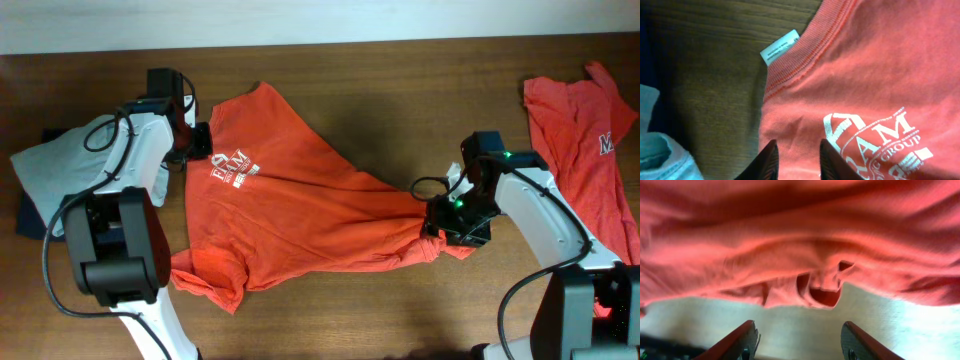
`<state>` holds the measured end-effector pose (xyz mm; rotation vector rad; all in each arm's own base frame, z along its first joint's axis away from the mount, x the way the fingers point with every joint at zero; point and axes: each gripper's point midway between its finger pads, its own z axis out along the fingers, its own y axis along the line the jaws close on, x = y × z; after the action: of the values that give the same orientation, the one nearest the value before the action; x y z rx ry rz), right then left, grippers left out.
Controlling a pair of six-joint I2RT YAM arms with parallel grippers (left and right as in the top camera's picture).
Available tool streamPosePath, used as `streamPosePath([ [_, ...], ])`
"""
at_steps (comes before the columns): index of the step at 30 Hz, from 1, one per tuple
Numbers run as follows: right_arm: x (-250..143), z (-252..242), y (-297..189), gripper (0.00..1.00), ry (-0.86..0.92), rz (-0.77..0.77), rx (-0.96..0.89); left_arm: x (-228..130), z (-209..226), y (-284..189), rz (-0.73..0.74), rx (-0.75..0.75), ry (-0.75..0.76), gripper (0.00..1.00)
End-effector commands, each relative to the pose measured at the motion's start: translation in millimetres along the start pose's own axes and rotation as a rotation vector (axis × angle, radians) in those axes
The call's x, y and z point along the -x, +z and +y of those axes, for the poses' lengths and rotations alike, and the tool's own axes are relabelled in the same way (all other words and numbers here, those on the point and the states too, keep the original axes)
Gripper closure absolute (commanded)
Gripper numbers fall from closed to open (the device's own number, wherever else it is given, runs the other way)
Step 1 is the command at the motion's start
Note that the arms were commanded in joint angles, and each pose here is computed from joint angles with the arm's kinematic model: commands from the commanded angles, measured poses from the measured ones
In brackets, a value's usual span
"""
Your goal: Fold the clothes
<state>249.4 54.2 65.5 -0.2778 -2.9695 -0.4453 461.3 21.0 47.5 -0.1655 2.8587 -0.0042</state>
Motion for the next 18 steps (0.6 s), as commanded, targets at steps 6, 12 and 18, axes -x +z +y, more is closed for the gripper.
streamPosePath([
  [6, -16.2, 2.5, 14.8, 0.41, -0.016, 0.053, 0.022, 26.5, -5.4, -106.9, -0.219, -0.034, 0.035, 0.49],
  [12, -6.3, -1.1, 38.0, 0.58, 0.018, -0.011, 0.036, 20.7, -16.8, -171.5, -0.321, -0.107, 0.048, 0.42],
  [18, -5.3, 3.4, 37.1, 0.96, 0.005, -0.015, 0.061, 6.0, -15.5, -192.5, -0.320, -0.101, 0.077, 0.38],
])
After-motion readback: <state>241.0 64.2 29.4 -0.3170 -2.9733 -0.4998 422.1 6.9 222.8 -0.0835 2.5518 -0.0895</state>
